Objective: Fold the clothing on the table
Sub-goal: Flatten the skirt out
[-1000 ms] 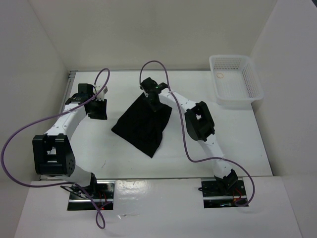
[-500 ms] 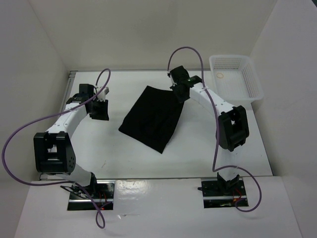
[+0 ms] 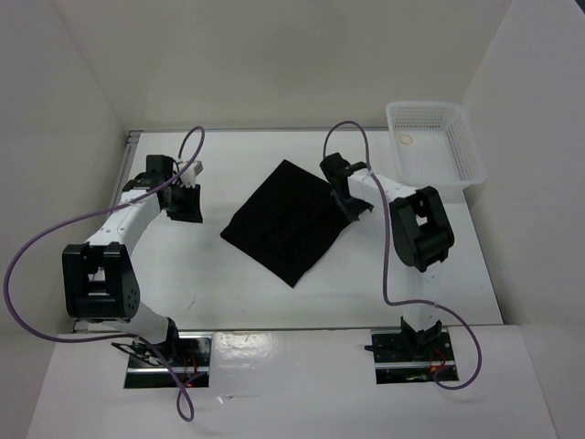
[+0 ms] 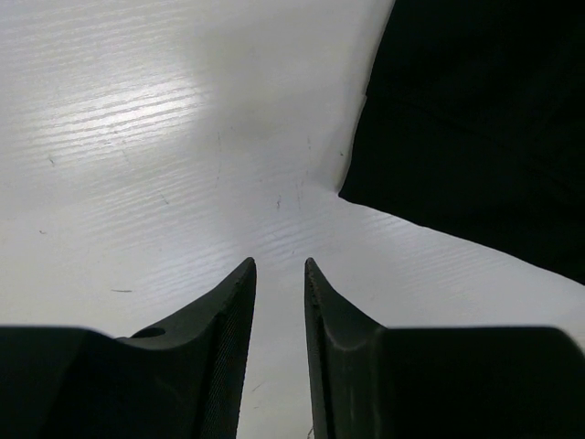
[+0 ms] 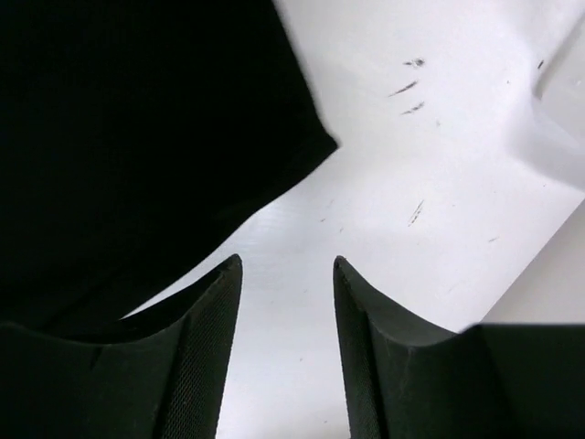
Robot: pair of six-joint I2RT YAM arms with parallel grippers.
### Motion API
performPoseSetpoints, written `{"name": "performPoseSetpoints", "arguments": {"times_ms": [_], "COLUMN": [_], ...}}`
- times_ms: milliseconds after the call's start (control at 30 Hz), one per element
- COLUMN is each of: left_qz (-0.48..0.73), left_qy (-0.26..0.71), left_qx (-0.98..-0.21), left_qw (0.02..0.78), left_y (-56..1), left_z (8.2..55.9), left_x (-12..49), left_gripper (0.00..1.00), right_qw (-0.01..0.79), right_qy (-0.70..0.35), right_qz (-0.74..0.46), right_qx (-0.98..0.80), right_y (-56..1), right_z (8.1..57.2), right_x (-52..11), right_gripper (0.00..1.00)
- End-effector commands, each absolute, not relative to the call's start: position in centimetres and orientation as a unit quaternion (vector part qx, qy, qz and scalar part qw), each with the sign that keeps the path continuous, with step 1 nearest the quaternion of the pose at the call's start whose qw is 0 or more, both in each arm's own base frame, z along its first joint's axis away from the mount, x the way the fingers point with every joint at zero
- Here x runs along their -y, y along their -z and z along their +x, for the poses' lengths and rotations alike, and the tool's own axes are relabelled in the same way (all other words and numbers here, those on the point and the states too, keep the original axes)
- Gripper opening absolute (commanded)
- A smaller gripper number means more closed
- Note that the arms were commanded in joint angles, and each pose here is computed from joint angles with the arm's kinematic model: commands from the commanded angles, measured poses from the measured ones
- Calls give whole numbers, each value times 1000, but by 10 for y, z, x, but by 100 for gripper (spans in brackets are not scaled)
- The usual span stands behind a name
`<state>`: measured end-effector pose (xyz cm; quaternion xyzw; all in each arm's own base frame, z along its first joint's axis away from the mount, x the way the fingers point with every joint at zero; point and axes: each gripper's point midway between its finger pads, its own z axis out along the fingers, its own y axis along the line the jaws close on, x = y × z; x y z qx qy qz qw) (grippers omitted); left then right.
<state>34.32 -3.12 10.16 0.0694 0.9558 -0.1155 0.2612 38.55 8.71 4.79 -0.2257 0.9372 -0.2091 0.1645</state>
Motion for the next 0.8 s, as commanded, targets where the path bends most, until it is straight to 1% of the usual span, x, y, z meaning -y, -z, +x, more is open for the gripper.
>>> {"name": "performPoseSetpoints", "arguments": {"times_ms": [0,33,67,100,133,167,200,233,267,300,367,533,600,667,767], "left_qz": [84,90,91,94,93,89,79,73,71,62,49,7,-14,-32,-54], "left_qy": [129,127,125,122,111,101,82,70,60,40,29,-3,-15,-18,-25], "left_qx": [-953,-950,-947,-941,-938,-935,-933,-922,-916,-909,-908,-920,-914,-908,-907], "left_qw": [261,271,282,302,315,328,343,375,390,411,416,393,405,418,418], "left_y": [-108,-114,-121,-135,-143,-152,-162,-181,-192,-205,-211,-193,-201,-209,-207], "left_z": [341,341,343,342,342,342,341,337,335,328,321,295,288,284,282], "left_x": [34,34,34,34,31,25,19,16,13,4,-2,-25,-38,-46,-59], "left_gripper": [35,38,42,49,57,75,82,89,99,100,100,100,100,100,100], "right_qw": [192,217,228,248,256,255,259,248,235,229,221,193,193,181,168], "right_qy": [219,183,125,96,68,36,27,23,14,7,-4,-28,-46,-51,-75], "right_qz": [-179,-185,-204,-218,-238,-251,-263,-271,-284,-291,-306,-343,-350,-366,-386], "right_qx": [-940,-941,-944,-939,-935,-933,-929,-930,-929,-929,-926,-919,-915,-911,-904], "right_y": [-74,-89,-95,-112,-118,-121,-123,-117,-106,-98,-87,-62,-62,-50,-45], "right_z": [413,417,418,423,423,418,420,416,411,407,400,383,382,378,372], "right_x": [-76,-94,-119,-135,-155,-171,-181,-186,-197,-203,-217,-250,-263,-273,-285], "right_gripper": [52,59,71,77,83,90,91,91,93,93,94,95,95,95,97]}}
